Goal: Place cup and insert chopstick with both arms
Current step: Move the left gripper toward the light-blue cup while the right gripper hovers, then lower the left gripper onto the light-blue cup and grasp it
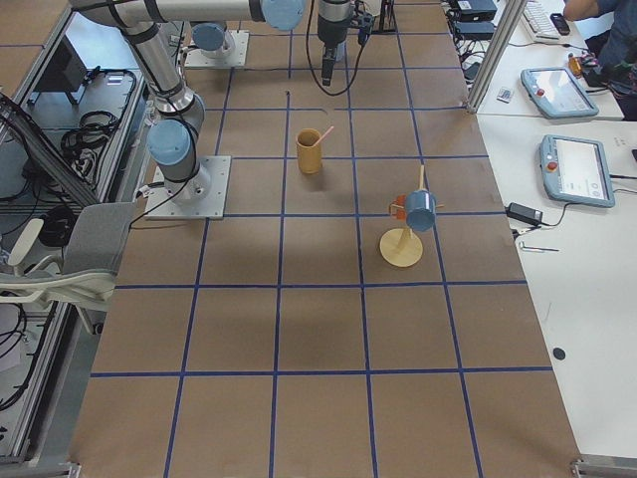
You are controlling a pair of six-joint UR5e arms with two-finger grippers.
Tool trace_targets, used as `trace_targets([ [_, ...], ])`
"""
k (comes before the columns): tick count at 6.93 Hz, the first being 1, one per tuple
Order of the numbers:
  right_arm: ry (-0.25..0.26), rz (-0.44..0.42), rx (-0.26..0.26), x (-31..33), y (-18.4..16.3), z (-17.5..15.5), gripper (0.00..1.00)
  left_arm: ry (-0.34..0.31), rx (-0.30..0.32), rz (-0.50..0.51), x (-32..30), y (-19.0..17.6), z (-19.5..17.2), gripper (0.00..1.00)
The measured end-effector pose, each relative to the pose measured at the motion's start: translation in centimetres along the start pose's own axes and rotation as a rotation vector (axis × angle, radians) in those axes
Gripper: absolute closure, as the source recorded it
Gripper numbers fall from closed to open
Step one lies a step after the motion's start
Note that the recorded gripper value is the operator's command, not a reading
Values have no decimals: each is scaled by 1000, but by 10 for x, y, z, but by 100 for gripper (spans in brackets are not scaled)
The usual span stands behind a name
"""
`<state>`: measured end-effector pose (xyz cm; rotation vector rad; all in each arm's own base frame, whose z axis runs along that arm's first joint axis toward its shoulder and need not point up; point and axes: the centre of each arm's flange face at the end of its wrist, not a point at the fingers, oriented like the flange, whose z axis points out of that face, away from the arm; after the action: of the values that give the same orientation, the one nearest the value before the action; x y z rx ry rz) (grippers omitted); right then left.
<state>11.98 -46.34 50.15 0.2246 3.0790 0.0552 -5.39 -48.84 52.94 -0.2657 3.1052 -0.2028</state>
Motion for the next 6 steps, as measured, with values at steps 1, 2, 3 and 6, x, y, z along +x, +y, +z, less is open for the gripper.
trace_targets([
  [1,6,3,14,1,-4,1,0,-3,-26,-30,-16,-2,13,0],
  [2,10,12,17,4,-10,8,0,-4,-66,-56,-29,1,38,0],
  [3,18,31,7,12,-20,25,0,-4,-95,-70,-35,6,66,0],
  [6,33,97,-9,47,-43,87,0,0,-149,-55,-36,28,152,0],
])
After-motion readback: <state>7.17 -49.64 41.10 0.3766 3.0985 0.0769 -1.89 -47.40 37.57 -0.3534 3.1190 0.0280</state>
